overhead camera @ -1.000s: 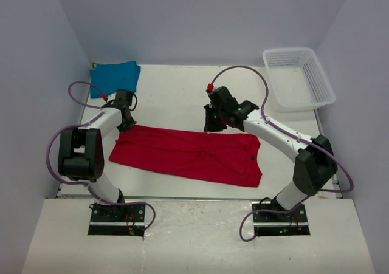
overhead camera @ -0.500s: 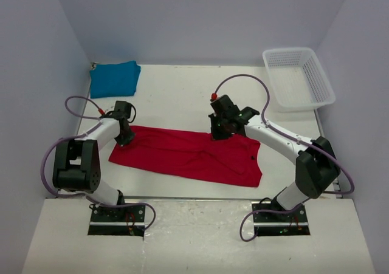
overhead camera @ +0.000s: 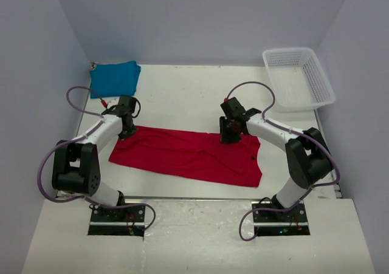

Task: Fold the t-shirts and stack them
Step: Fold the other side of the tshirt into a rectangle

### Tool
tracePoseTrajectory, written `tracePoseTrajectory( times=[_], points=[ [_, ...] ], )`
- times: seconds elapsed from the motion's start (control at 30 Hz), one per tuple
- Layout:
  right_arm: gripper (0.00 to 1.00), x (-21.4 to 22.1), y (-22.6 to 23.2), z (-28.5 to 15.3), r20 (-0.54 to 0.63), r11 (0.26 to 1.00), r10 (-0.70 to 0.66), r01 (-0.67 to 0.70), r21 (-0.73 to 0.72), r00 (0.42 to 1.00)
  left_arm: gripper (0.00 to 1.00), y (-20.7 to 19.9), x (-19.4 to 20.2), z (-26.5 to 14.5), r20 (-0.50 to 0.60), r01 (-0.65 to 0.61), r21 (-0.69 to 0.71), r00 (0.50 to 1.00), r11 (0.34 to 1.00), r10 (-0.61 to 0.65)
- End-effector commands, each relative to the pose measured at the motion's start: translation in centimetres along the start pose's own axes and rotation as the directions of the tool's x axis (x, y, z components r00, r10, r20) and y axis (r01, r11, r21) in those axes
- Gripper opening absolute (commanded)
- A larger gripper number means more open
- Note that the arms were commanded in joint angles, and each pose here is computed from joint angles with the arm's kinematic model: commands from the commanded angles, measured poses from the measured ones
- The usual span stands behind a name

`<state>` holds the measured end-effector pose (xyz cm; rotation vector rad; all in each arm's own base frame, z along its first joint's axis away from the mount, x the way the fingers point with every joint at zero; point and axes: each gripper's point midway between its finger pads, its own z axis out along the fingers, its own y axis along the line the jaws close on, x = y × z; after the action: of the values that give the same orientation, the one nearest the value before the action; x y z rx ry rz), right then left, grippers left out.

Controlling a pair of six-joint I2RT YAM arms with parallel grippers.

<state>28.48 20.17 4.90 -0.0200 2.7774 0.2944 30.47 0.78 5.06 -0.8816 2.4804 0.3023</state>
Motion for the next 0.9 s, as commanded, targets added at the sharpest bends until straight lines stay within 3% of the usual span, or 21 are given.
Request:
tracePoseTrajectory(
  times=[0.0, 0.07, 0.4, 0.87],
  points=[
    [0.38, -0.7, 1.2, 0.3, 0.023, 0.997, -0.015, 0.016, -0.07, 1.0, 0.0, -2.0, -1.5, -0.4, 0.045, -0.029, 0.034, 0.999, 0.999, 0.028],
    [0.41, -0.6, 1.6, 0.6, 0.011, 0.995, -0.03, 0.031, -0.093, 1.0, 0.0, -2.5, -1.3, 0.3, 0.033, -0.04, 0.036, 0.999, 0.999, 0.039],
    [0.38, 0.4, 2.8, 1.6, -0.035, 0.985, -0.052, 0.045, -0.168, 0.998, 0.0, -3.1, 1.0, 3.8, -0.045, -0.085, 0.002, 0.995, 0.996, 0.085],
    [0.2, 0.6, 3.6, 2.8, -0.062, 0.978, -0.081, 0.068, -0.198, 0.995, 0.0, -2.8, 1.5, 4.3, -0.052, -0.095, -0.011, 0.994, 0.995, 0.094]
  ],
)
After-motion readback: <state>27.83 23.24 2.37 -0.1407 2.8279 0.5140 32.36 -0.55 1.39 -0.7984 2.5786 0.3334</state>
